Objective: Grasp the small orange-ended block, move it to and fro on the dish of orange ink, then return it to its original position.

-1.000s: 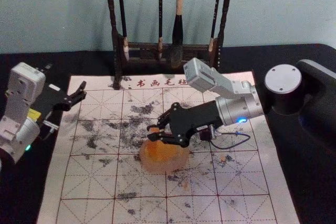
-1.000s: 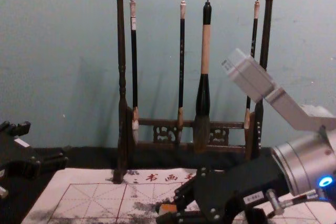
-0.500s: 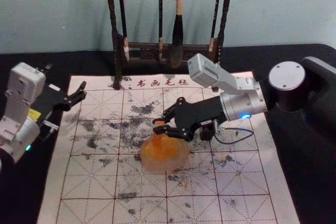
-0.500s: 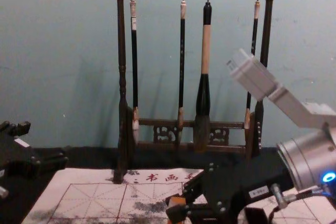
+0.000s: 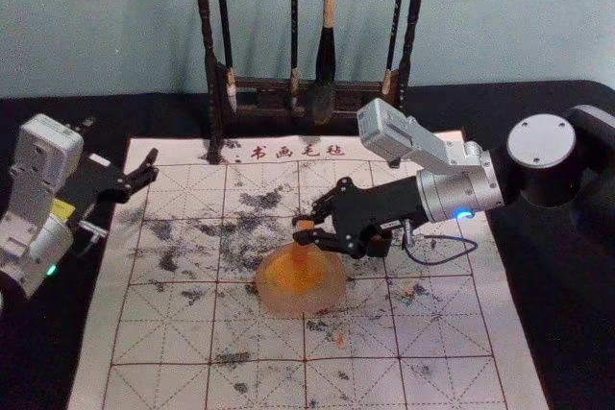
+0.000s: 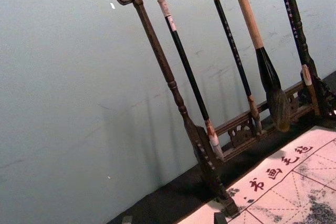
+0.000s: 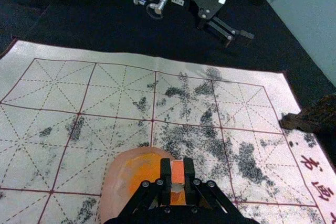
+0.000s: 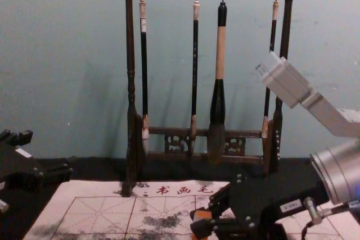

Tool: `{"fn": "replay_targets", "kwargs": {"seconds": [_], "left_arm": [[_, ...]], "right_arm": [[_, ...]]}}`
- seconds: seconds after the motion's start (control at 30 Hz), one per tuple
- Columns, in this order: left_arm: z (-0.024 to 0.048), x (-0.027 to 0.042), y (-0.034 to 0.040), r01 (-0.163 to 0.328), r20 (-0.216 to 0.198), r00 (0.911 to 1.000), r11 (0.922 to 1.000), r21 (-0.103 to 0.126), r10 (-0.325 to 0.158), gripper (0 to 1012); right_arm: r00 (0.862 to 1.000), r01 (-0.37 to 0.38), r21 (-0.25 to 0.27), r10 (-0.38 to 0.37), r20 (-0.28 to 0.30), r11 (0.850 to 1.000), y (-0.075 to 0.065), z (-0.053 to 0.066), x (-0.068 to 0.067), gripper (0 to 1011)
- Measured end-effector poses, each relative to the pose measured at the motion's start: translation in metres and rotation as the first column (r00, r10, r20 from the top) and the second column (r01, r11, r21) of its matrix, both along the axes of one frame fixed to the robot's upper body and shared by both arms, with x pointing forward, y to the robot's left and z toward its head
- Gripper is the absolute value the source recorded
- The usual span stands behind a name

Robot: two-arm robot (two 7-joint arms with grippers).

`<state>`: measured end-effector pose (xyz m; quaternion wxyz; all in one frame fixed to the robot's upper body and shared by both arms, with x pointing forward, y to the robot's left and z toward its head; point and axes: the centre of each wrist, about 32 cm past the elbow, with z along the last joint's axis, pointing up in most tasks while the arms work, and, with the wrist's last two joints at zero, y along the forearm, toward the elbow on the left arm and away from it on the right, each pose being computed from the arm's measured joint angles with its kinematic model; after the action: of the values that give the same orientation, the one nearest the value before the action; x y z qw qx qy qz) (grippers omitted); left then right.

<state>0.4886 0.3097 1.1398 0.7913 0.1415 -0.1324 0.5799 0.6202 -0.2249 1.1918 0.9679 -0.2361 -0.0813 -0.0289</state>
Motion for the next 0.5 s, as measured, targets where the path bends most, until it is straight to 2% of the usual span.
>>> {"fn": "replay_targets", "kwargs": {"seconds": [0.37,0.5], "left_arm": [[0.0,0.0,0.0,0.0,0.0,1.0,1.0,0.0,0.0,1002],[0.0,0.0,0.0,0.0,0.0,1.0,1.0,0.0,0.0,1001]], "right_arm": [[1.0,0.0,0.006,0.0,0.003,1.0,-0.0007,0.0012,-0.0022,134],[1.0,-0.002,0.025,0.002,0.015,1.0,-0.0019,0.0081,-0.0043,134]]}}
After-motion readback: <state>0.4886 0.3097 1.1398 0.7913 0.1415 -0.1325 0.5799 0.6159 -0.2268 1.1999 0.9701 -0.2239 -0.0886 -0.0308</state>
